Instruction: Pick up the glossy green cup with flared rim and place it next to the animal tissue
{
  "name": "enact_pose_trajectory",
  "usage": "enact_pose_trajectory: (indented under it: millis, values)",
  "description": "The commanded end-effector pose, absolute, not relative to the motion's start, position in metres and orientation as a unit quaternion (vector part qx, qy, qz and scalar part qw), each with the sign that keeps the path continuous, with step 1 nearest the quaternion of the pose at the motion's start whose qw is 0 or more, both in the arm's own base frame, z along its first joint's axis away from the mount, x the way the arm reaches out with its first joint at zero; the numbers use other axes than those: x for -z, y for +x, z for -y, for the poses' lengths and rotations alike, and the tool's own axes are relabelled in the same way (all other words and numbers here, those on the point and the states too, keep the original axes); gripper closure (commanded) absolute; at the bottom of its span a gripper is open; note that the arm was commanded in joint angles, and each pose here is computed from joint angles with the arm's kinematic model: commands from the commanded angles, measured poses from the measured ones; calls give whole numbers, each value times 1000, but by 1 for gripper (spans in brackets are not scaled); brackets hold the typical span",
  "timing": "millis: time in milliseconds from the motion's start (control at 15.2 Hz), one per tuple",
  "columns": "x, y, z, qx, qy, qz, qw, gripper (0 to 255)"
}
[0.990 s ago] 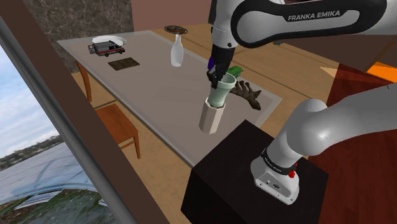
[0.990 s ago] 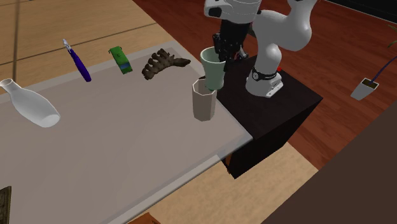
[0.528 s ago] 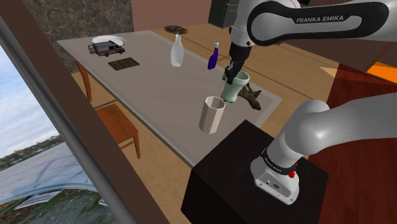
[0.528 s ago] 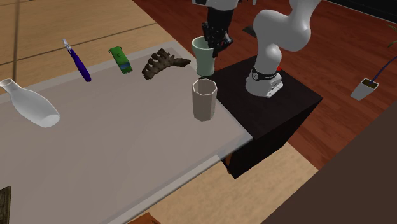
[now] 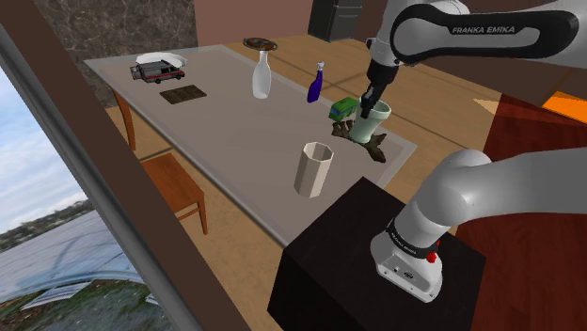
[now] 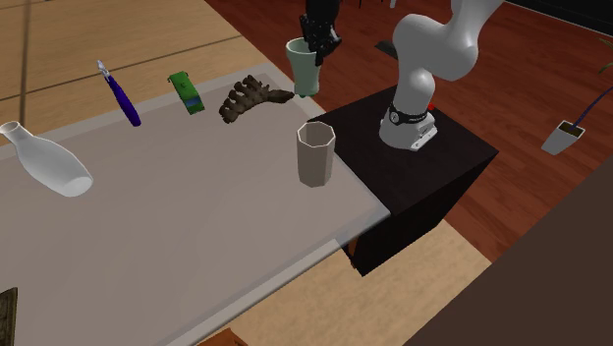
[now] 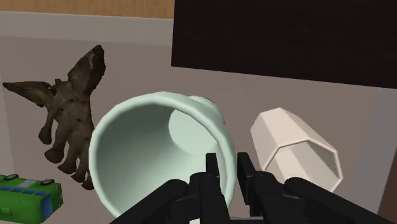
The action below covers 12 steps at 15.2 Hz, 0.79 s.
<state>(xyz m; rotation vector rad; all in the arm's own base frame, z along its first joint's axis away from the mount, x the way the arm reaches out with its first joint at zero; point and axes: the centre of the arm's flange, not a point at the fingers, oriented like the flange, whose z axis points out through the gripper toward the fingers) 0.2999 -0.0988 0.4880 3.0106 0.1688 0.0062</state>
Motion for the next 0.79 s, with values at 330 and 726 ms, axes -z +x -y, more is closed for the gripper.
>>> enact_pose_trajectory:
  millis: [330,726]
  values:
    - [-485,286,182,-2,996,-56,64,255]
    - [-453,286,182,-2,996,-56,64,255]
